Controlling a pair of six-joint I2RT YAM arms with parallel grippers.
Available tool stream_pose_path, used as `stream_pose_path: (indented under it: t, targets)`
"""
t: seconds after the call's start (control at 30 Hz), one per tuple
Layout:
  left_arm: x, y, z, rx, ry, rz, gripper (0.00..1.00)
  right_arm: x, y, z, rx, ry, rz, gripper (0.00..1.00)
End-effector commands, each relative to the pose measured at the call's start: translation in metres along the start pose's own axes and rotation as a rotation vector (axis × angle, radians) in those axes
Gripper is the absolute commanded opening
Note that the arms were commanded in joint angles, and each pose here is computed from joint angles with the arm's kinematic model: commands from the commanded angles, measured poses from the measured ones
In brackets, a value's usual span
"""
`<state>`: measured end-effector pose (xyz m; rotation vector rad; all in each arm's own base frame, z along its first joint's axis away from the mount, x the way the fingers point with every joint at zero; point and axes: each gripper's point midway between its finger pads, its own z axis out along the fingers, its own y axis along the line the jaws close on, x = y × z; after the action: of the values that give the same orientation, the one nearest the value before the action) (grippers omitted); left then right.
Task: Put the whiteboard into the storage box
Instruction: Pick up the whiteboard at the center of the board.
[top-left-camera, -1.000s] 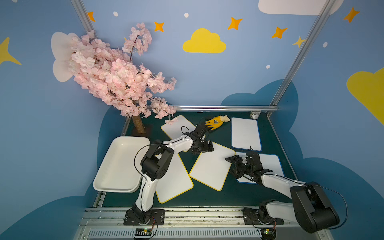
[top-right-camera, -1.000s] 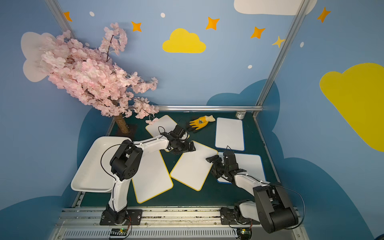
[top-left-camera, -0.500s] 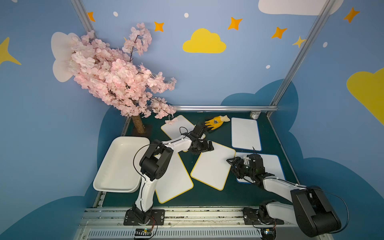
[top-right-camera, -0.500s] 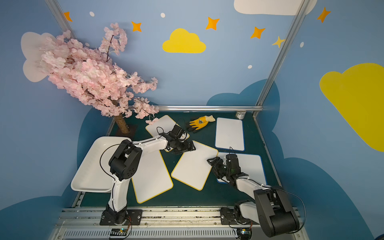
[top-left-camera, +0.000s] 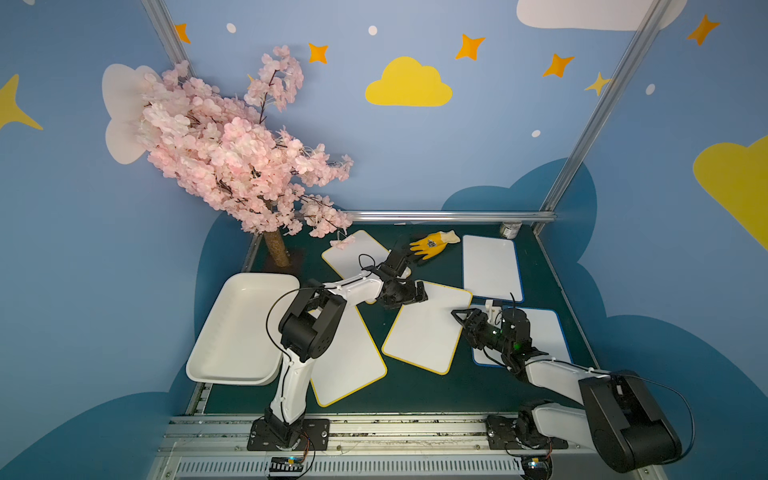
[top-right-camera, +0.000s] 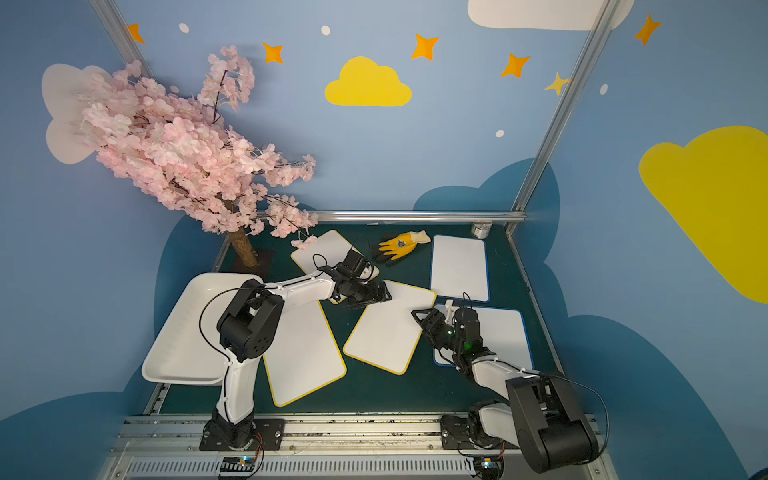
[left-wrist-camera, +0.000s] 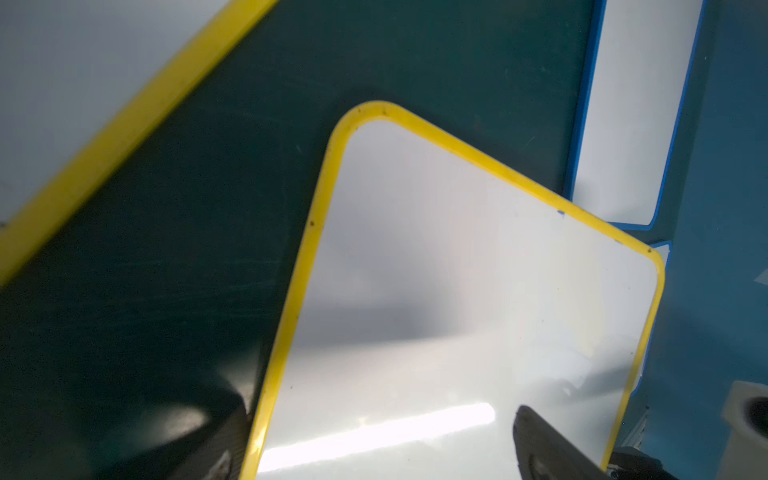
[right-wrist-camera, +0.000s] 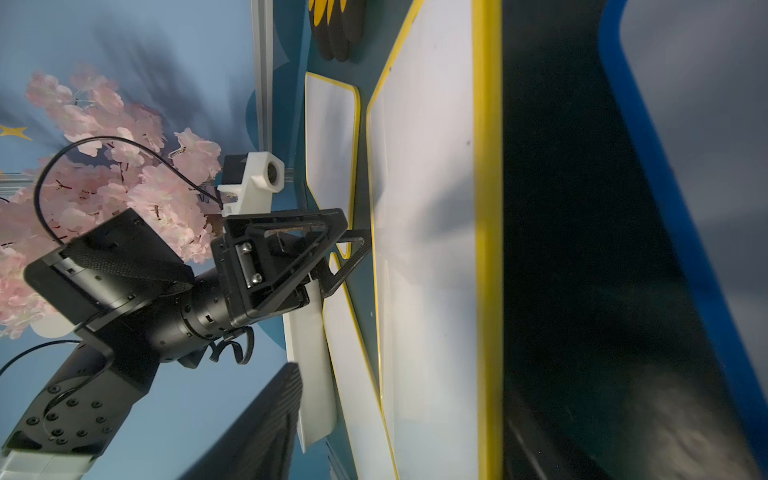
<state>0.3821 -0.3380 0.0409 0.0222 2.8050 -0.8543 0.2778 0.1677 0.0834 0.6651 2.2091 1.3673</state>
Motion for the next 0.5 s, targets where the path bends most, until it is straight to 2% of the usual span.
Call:
stream_pose_path:
  t: [0.0,0.47]
  targets:
    - [0.0616,0.0466,0.0396,-0.096,0.203,-0.082,1.0,-0.0013,0.0157,0.0011,-0.031,0.011,-0.054,0.67]
    - [0.0569,0.0428,0.0378,-0.083,0.194,-0.082,1.0,0.0012,0.0188,0.008,0.032,0.062,-0.115,0.42]
